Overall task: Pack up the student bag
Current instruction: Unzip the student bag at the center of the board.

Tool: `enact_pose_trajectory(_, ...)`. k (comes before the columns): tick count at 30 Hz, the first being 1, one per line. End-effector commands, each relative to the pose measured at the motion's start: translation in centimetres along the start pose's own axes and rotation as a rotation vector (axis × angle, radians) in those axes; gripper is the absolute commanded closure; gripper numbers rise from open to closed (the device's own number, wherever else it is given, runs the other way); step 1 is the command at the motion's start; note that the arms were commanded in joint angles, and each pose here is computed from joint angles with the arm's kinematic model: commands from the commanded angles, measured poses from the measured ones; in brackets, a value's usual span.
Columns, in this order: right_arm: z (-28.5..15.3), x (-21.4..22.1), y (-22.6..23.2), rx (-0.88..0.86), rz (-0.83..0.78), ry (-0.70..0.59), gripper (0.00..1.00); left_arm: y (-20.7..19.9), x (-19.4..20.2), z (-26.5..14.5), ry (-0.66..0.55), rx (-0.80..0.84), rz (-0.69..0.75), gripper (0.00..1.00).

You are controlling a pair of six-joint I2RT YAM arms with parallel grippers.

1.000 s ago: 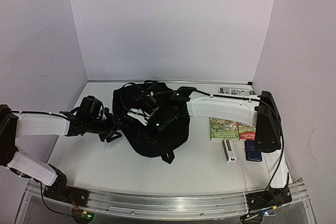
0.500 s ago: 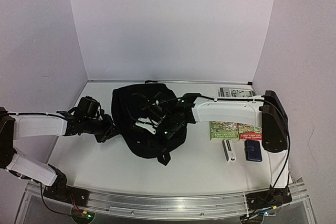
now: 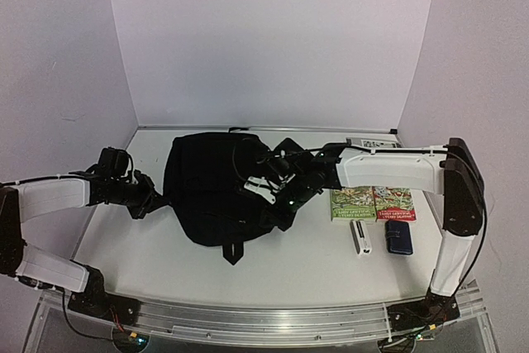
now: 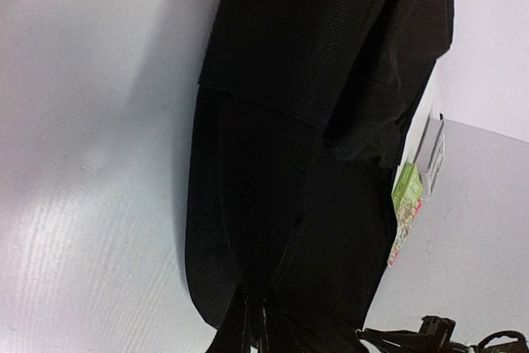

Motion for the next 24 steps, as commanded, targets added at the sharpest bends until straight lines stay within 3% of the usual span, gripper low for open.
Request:
enact_pose_trajectory(1, -2.2, 2.0, -0.3, -0.003, 0.033, 0.073, 1.0, -0.3, -2.7, -1.0, -0.103, -0.038, 0.049, 1.0)
enact_pose_trajectory(7, -2.3, 0.5, 0.8, -0.102, 0.044, 0.04, 1.0, -1.5, -4.0, -1.6, -0.106, -0.062, 0.112, 0.99)
enact_pose_trajectory(9, -2.2, -0.6, 1.2, -0.126, 0.047, 0.021, 1.0, -2.3, -4.1, -1.4, -0.082, -0.007, 0.132, 0.88)
enact_pose_trajectory(12, -1.8, -1.8, 1.8, -0.166, 0.056, 0.003, 1.0, -3.5, -2.9, -1.6, -0.057, 0.062, 0.174, 0.58)
enact_pose_trajectory(15, -1.0, -3.0, 2.6, -0.2, 0.053, -0.005, 1.0, -4.7, -0.3, -2.3, -0.054, 0.035, 0.246, 0.39)
enact_pose_trajectory(20, 0.5, -4.3, 4.1, -0.241, 0.041, -0.004, 1.0, -3.7, 4.2, -3.0, -0.004, 0.02, 0.206, 0.26)
enact_pose_trajectory(22, 0.8, -4.7, 4.4, -0.25, 0.041, -0.006, 1.0, -2.5, 5.5, -3.1, 0.006, 0.019, 0.166, 0.15)
enact_pose_trajectory(24, 1.0, -5.1, 4.8, -0.255, 0.033, -0.01, 1.0, -1.8, 6.3, -2.9, 0.021, 0.024, 0.146, 0.13)
Point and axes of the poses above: each gripper's point midway between its finger pads, its own z axis out along the fingers, its own y axis along the line the jaws close on, x = y × z, the point moved 9 cm from there along -z, back along the fingers, and after that the axes turned 3 degrees about z, right-handed, at the moved point
